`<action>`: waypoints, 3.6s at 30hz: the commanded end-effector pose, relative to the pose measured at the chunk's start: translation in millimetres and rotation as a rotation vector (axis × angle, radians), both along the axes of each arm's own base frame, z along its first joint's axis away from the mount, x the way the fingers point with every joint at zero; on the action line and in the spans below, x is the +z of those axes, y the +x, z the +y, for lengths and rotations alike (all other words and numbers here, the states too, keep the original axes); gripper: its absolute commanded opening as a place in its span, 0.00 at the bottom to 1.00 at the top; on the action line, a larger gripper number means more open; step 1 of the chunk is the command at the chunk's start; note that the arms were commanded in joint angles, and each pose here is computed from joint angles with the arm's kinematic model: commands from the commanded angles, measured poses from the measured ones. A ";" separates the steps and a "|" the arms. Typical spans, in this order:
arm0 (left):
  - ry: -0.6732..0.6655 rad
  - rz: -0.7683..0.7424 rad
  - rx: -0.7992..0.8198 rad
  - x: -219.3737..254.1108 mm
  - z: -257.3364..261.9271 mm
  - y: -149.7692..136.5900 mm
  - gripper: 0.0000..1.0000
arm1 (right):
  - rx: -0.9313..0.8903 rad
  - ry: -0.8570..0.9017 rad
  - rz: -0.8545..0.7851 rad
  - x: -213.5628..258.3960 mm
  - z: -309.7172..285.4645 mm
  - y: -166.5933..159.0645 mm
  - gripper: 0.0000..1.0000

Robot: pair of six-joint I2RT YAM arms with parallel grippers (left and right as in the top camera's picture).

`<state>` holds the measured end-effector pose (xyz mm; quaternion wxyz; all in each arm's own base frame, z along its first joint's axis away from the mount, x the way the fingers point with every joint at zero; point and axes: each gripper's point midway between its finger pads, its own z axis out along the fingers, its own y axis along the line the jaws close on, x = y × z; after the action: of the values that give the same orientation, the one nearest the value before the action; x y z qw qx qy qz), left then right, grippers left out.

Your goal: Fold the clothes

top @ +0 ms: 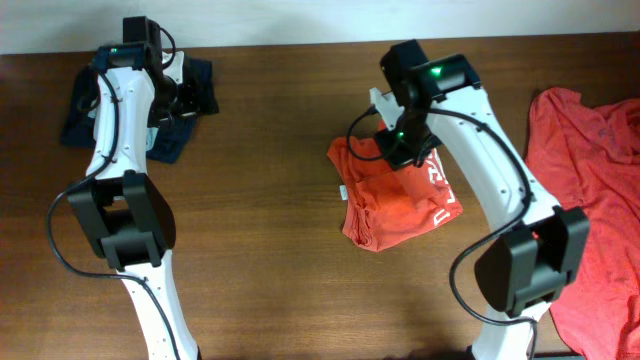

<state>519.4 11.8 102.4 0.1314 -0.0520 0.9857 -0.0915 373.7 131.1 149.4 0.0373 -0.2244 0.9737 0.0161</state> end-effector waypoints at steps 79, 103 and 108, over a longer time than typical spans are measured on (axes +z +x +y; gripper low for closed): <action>0.011 -0.030 -0.012 10.1 2.1 3.3 0.99 | -0.039 0.659 -0.324 14.4 -41.3 65.7 0.05; 0.010 -0.030 -0.011 10.1 2.1 3.3 0.99 | 0.004 0.713 -0.229 -92.2 -6.0 61.4 0.11; 0.011 -0.030 -0.012 10.1 2.1 3.3 0.99 | -0.018 0.718 -0.191 -46.3 -9.3 63.1 0.10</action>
<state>519.6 11.7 102.5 0.1318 -0.0519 0.9857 -0.0917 420.0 121.5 54.7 0.1632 -0.1789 0.9131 0.3281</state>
